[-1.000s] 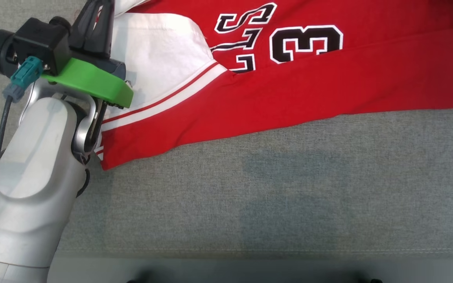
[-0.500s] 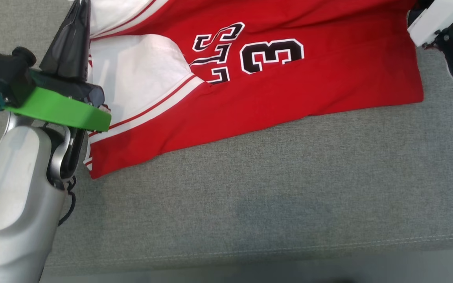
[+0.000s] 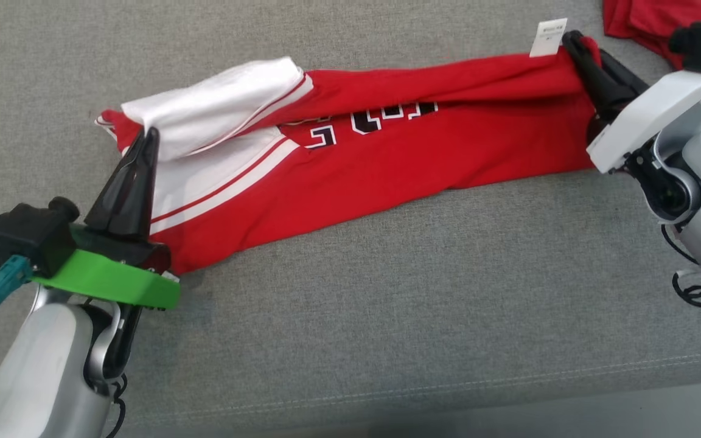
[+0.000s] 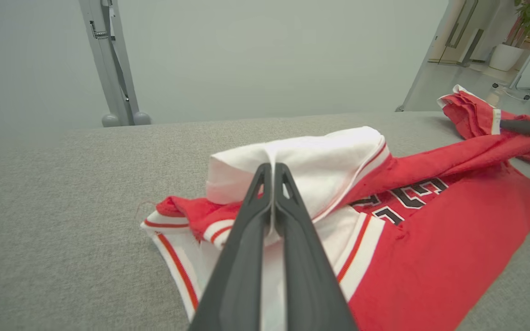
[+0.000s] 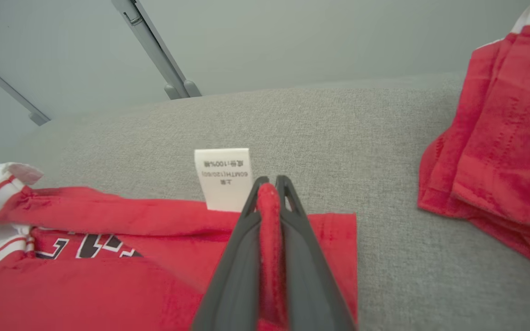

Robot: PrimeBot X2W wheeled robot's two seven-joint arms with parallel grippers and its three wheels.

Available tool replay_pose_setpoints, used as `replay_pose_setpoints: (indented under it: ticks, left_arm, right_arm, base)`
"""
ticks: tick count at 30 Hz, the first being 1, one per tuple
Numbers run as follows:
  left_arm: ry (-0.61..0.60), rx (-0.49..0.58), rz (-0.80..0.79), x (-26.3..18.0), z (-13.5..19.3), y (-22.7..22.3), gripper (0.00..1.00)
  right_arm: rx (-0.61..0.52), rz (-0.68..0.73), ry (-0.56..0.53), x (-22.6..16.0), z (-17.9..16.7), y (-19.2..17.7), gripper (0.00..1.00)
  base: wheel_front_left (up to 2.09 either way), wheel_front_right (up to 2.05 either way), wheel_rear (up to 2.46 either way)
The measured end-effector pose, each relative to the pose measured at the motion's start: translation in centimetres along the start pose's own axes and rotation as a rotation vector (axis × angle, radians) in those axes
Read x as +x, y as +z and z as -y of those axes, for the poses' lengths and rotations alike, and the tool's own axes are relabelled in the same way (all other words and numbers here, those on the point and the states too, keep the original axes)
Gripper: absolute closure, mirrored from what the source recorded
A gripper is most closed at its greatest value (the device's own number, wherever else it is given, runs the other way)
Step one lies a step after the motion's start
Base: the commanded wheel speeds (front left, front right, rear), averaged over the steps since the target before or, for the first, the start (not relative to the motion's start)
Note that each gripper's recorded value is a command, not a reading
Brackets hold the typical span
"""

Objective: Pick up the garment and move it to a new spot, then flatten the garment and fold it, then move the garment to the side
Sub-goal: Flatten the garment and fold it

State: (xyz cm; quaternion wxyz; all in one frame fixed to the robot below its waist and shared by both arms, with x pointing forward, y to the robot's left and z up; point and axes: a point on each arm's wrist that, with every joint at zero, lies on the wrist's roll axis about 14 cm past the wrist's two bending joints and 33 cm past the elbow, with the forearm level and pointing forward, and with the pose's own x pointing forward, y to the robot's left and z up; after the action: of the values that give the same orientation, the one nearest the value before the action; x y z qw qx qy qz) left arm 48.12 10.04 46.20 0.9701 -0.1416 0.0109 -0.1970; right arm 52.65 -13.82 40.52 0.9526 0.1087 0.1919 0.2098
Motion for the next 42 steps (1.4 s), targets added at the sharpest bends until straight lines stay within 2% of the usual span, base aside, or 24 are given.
replay_pose_setpoints:
  ticks: [6, 12, 18, 21, 24, 27, 29, 30, 32, 33, 34, 35, 36, 37, 39, 40, 42]
  left_arm:
    - [0.018, -0.049, 0.073, -1.0, 0.5, 2.3, 1.00]
    - [0.027, -0.107, -0.030, -3.9, 1.7, -0.9, 1.00]
    - [0.036, -0.122, -0.072, -5.1, 1.9, -2.2, 1.00]
    - [0.044, -0.118, -0.078, -5.3, 1.6, -2.3, 1.00]
    - [0.072, -0.115, -0.083, -5.7, 0.4, -2.4, 1.00]
    - [0.104, -0.160, -0.095, -6.2, -0.2, -2.9, 1.00]
    - [0.117, -0.173, -0.119, -6.7, -0.5, -3.6, 1.00]
    - [0.123, -0.175, -0.134, -7.0, -0.7, -3.9, 0.97]
    - [0.125, -0.174, -0.146, -7.2, -0.8, -4.2, 0.77]
    - [0.127, -0.175, -0.162, -7.4, -0.9, -4.6, 0.70]
    - [0.127, -0.177, -0.168, -7.4, -0.9, -4.7, 0.60]
    - [0.126, -0.176, -0.173, -7.4, -0.9, -4.8, 0.25]
    - [0.125, -0.177, -0.175, -7.4, -0.9, -4.8, 0.04]
    - [0.125, -0.181, -0.177, -7.4, -0.9, -4.9, 0.00]
    - [0.131, -0.202, -0.181, -7.3, -0.9, -5.0, 0.00]
    - [0.133, -0.205, -0.187, -7.4, -1.0, -5.1, 0.00]
    - [0.141, -0.207, -0.203, -7.6, -1.2, -5.5, 0.00]
  right_arm:
    - [0.013, -0.001, 0.003, -1.8, -0.5, -1.0, 1.00]
    - [0.040, -0.032, 0.013, -3.2, -1.5, -2.8, 1.00]
    - [0.051, -0.040, 0.023, -3.9, -2.0, -3.5, 0.98]
    - [0.031, -0.050, 0.040, -4.3, -2.5, -3.9, 0.98]
    - [-0.049, -0.059, 0.067, -4.8, -2.7, -4.1, 0.99]
    - [-0.081, -0.074, 0.062, -5.3, -2.2, -4.4, 0.98]
    - [-0.081, -0.087, 0.058, -5.8, -2.1, -5.0, 0.91]
    - [-0.081, -0.094, 0.056, -6.0, -2.1, -5.3, 0.86]
    - [-0.082, -0.099, 0.054, -6.2, -2.1, -5.5, 0.80]
    - [-0.083, -0.102, 0.053, -6.3, -2.1, -5.7, 0.78]
    - [-0.085, -0.103, 0.054, -6.4, -2.1, -5.8, 0.73]
    - [-0.086, -0.103, 0.055, -6.4, -2.2, -5.8, 0.64]
    - [-0.090, -0.101, 0.059, -6.5, -2.3, -5.8, 0.57]
    - [-0.094, -0.101, 0.061, -6.5, -2.4, -5.8, 0.49]
    - [-0.099, -0.099, 0.068, -6.6, -2.6, -5.8, 0.11]
    - [-0.099, -0.095, 0.070, -6.7, -2.7, -5.7, 0.00]
    - [-0.100, -0.084, 0.076, -6.8, -2.9, -5.5, 0.00]
  base:
    - [0.00, 0.00, 0.00]
    - [0.00, 0.00, 0.00]
    - [0.00, 0.00, 0.00]
    - [0.00, 0.00, 0.00]
    - [0.00, 0.00, 0.00]
    - [0.00, 0.00, 0.00]
    - [0.00, 0.00, 0.00]
    - [0.00, 0.00, 0.00]
    - [0.00, 0.00, 0.00]
    - [0.00, 0.00, 0.00]
    - [0.00, 0.00, 0.00]
    - [0.00, 0.00, 0.00]
    - [0.00, 0.00, 0.00]
    - [0.00, 0.00, 0.00]
    - [0.00, 0.00, 0.00]
    - [0.00, 0.00, 0.00]
    - [0.00, 0.00, 0.00]
